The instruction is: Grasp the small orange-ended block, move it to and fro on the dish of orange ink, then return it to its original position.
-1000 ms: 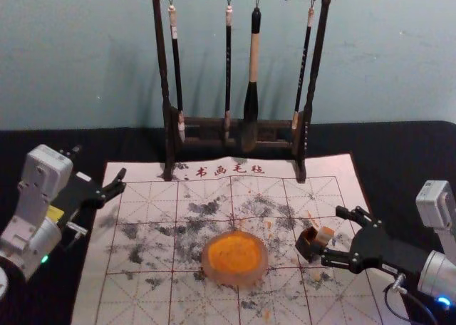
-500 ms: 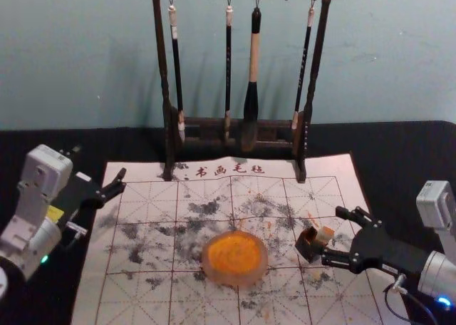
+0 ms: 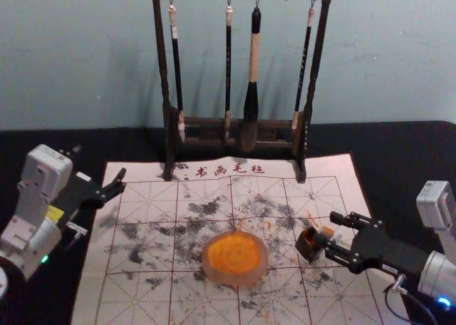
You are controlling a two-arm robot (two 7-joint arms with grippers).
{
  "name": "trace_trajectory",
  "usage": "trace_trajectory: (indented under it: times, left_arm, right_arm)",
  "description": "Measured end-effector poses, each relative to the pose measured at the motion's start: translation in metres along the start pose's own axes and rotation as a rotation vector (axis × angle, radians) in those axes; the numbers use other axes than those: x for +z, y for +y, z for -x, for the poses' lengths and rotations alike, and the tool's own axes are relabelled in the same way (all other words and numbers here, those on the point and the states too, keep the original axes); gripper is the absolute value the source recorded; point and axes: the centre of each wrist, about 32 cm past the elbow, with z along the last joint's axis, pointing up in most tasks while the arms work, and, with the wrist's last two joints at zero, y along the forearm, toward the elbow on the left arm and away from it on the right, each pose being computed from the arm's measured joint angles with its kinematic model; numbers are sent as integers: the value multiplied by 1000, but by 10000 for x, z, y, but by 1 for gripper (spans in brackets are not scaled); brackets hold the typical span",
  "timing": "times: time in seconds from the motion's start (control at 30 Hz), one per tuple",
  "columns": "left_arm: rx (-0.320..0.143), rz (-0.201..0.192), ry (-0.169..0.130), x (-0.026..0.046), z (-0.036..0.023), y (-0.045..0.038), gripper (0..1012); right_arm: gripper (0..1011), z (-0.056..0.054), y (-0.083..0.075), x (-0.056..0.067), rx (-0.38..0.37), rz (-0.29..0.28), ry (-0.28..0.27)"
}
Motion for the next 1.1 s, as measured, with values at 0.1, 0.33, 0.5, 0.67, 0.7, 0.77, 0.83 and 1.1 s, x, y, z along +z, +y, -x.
trace_trajectory:
  times: [0.1,0.33,0.5,0.67,0.7,0.77,0.83,1.1]
  left_arm:
    - [0,0,0,0,0,0,1001]
    - [0,0,0,0,0,0,1001]
    - [0,0,0,0,0,0,1001]
    - [0,0,0,0,0,0,1001]
    - [0,0,0,0,0,0,1001]
    - [0,0,0,0,0,0,1002]
    - [0,0,0,0,0,0,1001]
    - [0,0,0,0,0,0,1002]
  right_arm:
    - [534,0,0,0,0,0,0]
    - [287,0,0,0,0,0,0]
    - [155,0,0,0,0,0,0]
    - [110,0,0,0,0,0,0]
    - [110,0,0,0,0,0,0]
    - [110,1,0,0,0,0,0]
    - [111,0,0,0,0,0,0]
    - [111,0,0,0,0,0,0]
